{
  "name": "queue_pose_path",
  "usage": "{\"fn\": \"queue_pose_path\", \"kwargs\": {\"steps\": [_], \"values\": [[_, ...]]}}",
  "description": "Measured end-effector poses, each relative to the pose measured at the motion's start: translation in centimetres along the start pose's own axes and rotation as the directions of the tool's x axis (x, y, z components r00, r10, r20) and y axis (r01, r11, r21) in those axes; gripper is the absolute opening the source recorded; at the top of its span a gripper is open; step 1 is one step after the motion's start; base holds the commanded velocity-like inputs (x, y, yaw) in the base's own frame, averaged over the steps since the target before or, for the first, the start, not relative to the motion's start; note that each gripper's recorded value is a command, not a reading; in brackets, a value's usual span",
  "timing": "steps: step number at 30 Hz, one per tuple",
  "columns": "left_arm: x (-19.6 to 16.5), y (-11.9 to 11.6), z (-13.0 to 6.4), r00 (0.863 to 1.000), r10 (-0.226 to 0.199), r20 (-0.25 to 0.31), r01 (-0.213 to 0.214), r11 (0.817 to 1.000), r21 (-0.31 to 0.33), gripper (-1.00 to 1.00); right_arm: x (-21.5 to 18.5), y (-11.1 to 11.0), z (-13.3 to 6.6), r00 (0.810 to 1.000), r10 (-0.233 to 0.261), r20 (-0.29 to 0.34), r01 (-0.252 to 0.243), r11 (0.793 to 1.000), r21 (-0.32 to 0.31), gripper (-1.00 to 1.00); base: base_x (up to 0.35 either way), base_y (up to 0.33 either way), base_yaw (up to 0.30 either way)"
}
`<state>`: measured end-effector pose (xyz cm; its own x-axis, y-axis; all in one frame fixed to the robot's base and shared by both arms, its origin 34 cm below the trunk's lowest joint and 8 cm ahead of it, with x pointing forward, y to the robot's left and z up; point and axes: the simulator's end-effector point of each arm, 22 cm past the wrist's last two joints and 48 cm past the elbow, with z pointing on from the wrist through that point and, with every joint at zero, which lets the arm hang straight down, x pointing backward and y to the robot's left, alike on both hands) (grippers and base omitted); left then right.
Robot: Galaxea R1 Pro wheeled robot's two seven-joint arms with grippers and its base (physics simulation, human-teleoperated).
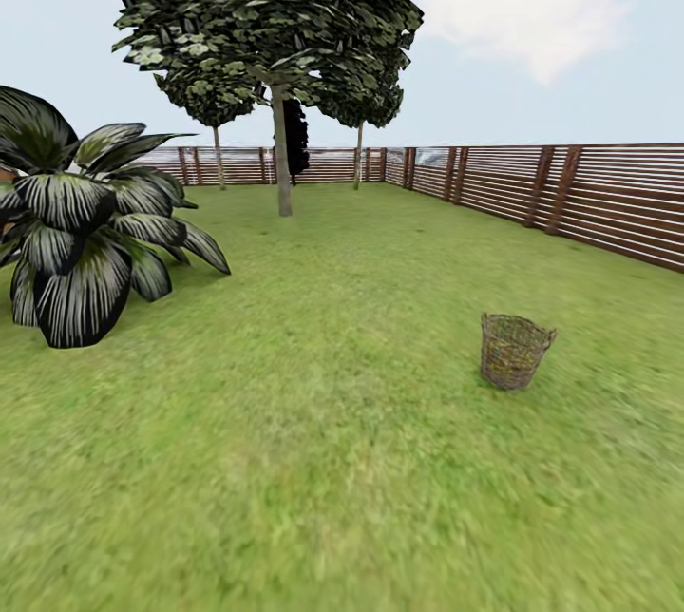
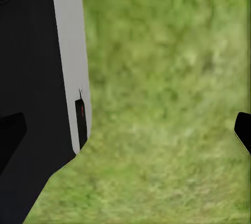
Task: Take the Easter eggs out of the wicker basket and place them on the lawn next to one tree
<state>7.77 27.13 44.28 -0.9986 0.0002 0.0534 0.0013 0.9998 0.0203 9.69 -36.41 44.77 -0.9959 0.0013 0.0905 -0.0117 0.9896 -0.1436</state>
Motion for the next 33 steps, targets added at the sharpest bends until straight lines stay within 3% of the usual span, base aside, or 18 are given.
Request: {"fn": "queue_pose_path", "kwargs": {"steps": [24, 33], "values": [[0.00, 0.00, 0.00, 1.000, 0.000, 0.000, 0.000, 1.000, 0.000, 1.00, 0.00, 0.06, 0.00, 1.000, 0.002, 0.000, -0.002, 1.000, -0.001, 1.00, 0.344, 0.000, 0.003], [0.01, 0.03, 0.00, 1.000, 0.001, 0.000, -0.001, 1.000, 0.000, 1.00, -0.01, 0.06, 0.00, 1.000, 0.005, 0.000, -0.005, 1.000, -0.001, 1.00, 0.344, 0.000, 0.190]]}}
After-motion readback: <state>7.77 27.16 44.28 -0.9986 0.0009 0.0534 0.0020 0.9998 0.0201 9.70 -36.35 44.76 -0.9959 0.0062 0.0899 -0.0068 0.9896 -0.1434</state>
